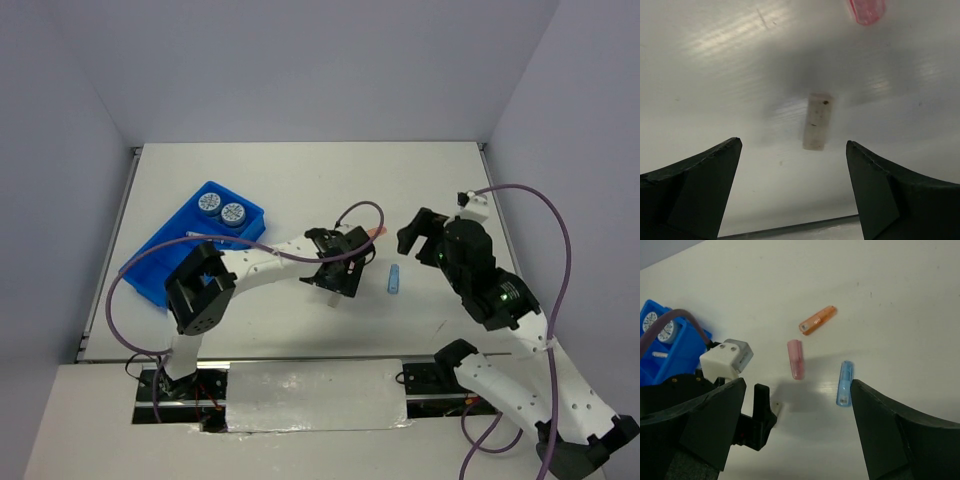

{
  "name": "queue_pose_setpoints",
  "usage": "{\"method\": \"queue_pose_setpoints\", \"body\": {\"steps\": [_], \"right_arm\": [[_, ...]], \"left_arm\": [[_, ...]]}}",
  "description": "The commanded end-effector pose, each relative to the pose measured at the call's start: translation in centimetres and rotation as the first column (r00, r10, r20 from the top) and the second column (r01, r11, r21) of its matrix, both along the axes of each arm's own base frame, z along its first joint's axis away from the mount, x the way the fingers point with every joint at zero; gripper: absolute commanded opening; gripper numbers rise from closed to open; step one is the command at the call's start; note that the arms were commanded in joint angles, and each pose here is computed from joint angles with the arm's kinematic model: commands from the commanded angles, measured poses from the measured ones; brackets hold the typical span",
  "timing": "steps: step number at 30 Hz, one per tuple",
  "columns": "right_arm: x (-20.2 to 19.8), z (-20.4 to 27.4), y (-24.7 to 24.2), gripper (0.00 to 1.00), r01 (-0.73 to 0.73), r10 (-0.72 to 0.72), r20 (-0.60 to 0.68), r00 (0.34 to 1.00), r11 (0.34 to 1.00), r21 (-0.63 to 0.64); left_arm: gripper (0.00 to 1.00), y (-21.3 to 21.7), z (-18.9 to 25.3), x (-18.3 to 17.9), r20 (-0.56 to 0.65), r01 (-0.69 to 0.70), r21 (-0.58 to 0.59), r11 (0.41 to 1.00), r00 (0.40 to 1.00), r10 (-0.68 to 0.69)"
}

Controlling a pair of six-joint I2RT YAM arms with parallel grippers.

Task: Sort the stationery into containers
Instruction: Pick up the stationery from the center of the board.

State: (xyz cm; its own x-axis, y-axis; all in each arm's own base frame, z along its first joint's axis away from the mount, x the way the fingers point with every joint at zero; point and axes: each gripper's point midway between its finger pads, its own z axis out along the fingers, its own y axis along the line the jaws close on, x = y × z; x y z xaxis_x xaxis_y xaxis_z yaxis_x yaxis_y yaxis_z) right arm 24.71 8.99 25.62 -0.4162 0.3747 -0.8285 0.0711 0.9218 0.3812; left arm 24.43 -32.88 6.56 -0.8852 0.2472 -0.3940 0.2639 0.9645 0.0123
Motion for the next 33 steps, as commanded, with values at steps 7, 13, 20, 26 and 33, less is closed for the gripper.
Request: {"method": "queue_pose_setpoints", "body": {"steps": [7, 13, 20, 26, 33], "right_arm": [[-2.5, -2.6, -1.0, 0.94, -0.033, 0.028, -0.096, 0.995, 0.998, -0.055], [-2.0, -1.7, -0.4, 0.94, -0.061, 0.057, -0.079, 0.995, 0.997, -0.053], [-1.0, -0.7, 0.3, 0.94, -0.086, 0.082, -0.07, 0.994, 0.994, -0.06], [-0.4, -0.5, 0.8, 0.94, -0.107, 0.102, -0.066, 0.993, 0.991, -0.076], [0.3, -1.5, 2.0, 0.94, -0.154, 0.148, -0.089, 0.985, 0.986, -0.07]], "left_arm": [[0.9, -2.1, -2.5, 0.2, -0.031, -0.035, -0.055, 0.998, 0.999, 0.033], [0.8, -1.0, -5.6, -1.6, -0.086, -0.037, -0.028, 0.999, 0.996, 0.034], [0.32, -1.0, -6.3, -2.7, -0.1, -0.02, -0.014, 1.0, 0.995, 0.019], [0.07, 6.3, 2.3, 1.1, 0.064, -0.243, 0.01, 0.97, 0.968, 0.242], [0.16, 27.5, 11.5, 6.7, 0.261, -0.71, -0.115, 0.695, 0.653, 0.711]]}}
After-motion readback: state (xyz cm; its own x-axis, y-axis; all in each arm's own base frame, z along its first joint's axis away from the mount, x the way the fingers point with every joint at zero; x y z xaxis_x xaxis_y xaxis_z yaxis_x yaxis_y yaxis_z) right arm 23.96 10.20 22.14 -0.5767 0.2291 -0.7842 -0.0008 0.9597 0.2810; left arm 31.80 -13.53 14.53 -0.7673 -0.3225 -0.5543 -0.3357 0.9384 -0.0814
